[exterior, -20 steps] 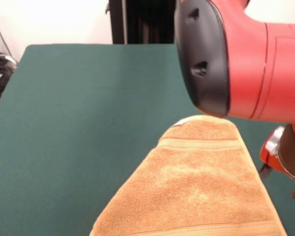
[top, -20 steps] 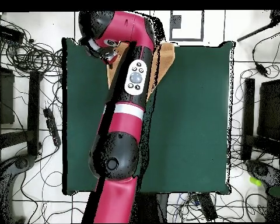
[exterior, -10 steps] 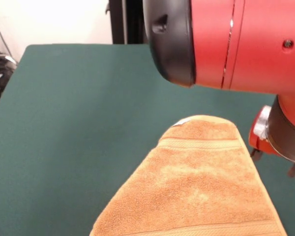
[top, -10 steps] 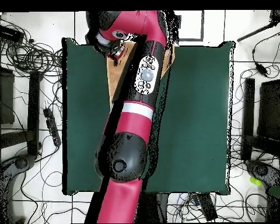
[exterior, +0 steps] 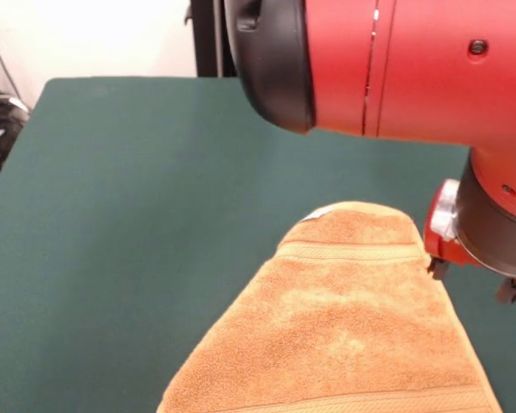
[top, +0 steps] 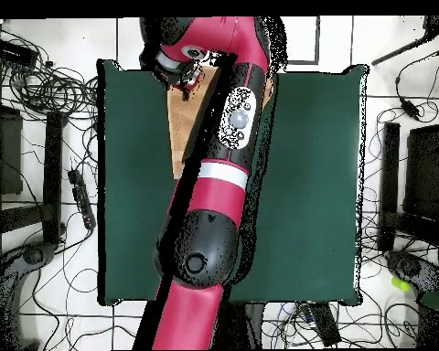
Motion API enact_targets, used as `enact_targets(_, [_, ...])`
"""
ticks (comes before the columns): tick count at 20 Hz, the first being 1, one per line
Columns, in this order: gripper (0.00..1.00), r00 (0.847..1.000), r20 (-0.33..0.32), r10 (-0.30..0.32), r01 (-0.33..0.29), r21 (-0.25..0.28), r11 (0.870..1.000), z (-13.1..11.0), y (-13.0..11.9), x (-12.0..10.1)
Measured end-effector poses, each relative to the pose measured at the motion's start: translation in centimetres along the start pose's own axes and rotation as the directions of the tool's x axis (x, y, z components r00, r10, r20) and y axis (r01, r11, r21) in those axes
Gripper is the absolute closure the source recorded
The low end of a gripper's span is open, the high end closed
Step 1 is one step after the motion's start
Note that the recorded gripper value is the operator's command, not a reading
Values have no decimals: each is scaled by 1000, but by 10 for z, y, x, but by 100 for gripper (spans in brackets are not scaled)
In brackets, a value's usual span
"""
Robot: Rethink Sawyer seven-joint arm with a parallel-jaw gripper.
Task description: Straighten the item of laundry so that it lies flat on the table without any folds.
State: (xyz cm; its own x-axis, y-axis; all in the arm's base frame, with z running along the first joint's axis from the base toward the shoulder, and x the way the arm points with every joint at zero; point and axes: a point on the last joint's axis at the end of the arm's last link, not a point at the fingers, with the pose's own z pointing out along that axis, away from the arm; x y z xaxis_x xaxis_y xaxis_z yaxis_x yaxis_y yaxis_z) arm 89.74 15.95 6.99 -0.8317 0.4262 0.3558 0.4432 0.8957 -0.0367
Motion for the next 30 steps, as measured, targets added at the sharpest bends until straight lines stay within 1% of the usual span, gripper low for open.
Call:
enact_targets(2, [0,1000,0,-16,16,0,1000,0,-5,-1])
enact_targets(3, [0,1000,1,-24,24,2,1000,-1,-12,-3])
enact_targets(5, [0,1000,2,-25,25,3,1000,-1,-15,-4])
enact_targets(6, [0,1000,6,-25,25,8,1000,-1,-23,-6])
enact_targets(9, [0,1000,13,-25,25,21,999,-1,-35,-9])
enact_targets(11, [0,999,23,-25,24,41,999,-2,-49,-12])
enact_targets(12, [0,999,27,-25,23,54,998,-5,-58,-13])
enact_targets(16, [0,999,25,-23,21,82,996,-15,-76,-13])
enact_targets(19, [0,1000,19,-21,19,90,996,-24,-87,-12])
enact_targets(24, [0,999,41,-29,25,89,996,-34,-96,-10])
enact_targets(30, [0,997,69,-45,37,106,994,-31,-99,-5])
